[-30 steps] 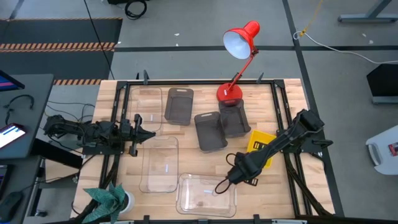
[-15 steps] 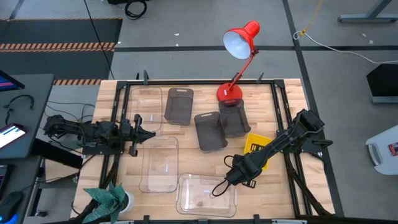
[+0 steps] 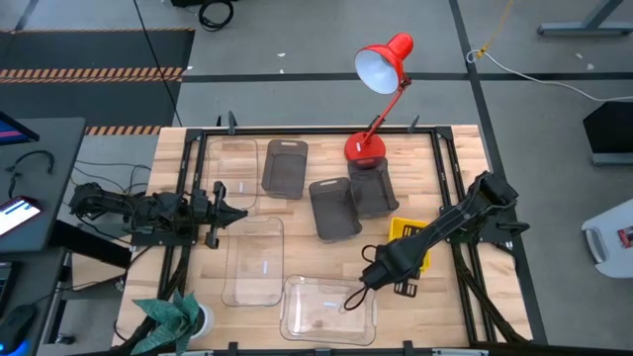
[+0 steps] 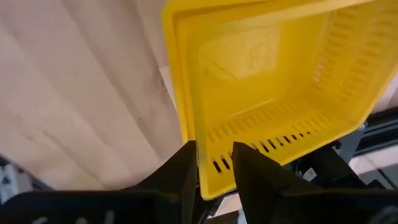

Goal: Stack baskets by color
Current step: Stack the top yellow bin on the bottom yellow bin, then stack the middle black bin on the bottom black bin

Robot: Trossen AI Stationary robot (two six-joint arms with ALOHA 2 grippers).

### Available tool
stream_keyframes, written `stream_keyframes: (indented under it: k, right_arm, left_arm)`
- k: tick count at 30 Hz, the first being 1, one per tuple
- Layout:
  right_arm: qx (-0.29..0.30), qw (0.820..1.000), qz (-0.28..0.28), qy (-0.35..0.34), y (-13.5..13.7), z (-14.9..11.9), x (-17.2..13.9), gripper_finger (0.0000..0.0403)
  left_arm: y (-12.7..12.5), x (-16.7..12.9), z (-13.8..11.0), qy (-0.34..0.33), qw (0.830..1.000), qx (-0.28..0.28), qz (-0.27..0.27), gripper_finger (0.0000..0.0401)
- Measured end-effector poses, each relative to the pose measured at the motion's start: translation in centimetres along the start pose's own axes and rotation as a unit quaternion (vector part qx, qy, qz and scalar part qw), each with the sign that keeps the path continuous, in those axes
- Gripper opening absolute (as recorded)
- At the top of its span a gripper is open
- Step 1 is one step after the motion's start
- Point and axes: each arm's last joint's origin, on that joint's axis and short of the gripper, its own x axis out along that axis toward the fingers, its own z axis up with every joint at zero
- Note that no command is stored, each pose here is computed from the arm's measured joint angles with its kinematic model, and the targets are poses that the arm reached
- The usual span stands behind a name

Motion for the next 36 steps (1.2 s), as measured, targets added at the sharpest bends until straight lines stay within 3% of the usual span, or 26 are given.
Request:
stream_keyframes:
  k: [5,8,14,18,23,28,36]
  right_arm:
    - [-0.010,0.999,0.036,-0.035,-1.1,-1.0,-1.7,0.0103]
    - [-0.005,0.996,0.030,-0.085,-1.6,-1.2,-2.3,0.0099]
    - [-0.003,0.993,0.017,-0.118,-0.9,0.0,0.5,0.0090]
    - [-0.010,0.993,0.045,-0.108,-0.5,0.2,1.6,0.0083]
    - [0.003,0.997,-0.002,-0.080,-1.8,-0.6,0.1,0.0079]
    - [-0.036,0.987,0.003,-0.157,-2.2,0.3,-0.7,0.0078]
    - [-0.062,0.974,-0.016,-0.218,-5.1,1.9,-1.0,0.0074]
  left_arm:
    - [0.0,0.0,0.0,0.000,1.000,0.000,0.000,0.0009]
    - [0.0,0.0,0.0,0.000,1.000,0.000,0.000,0.0009]
    - [0.0,0.0,0.0,0.000,1.000,0.000,0.000,0.0009]
    - [0.0,0.0,0.0,0.000,1.000,0.000,0.000,0.0009]
    - [0.0,0.0,0.0,0.000,1.000,0.000,0.000,0.0009]
    - [0.0,0.0,0.0,0.000,1.000,0.000,0.000,0.0009]
    - [0.0,0.0,0.0,0.000,1.000,0.000,0.000,0.0009]
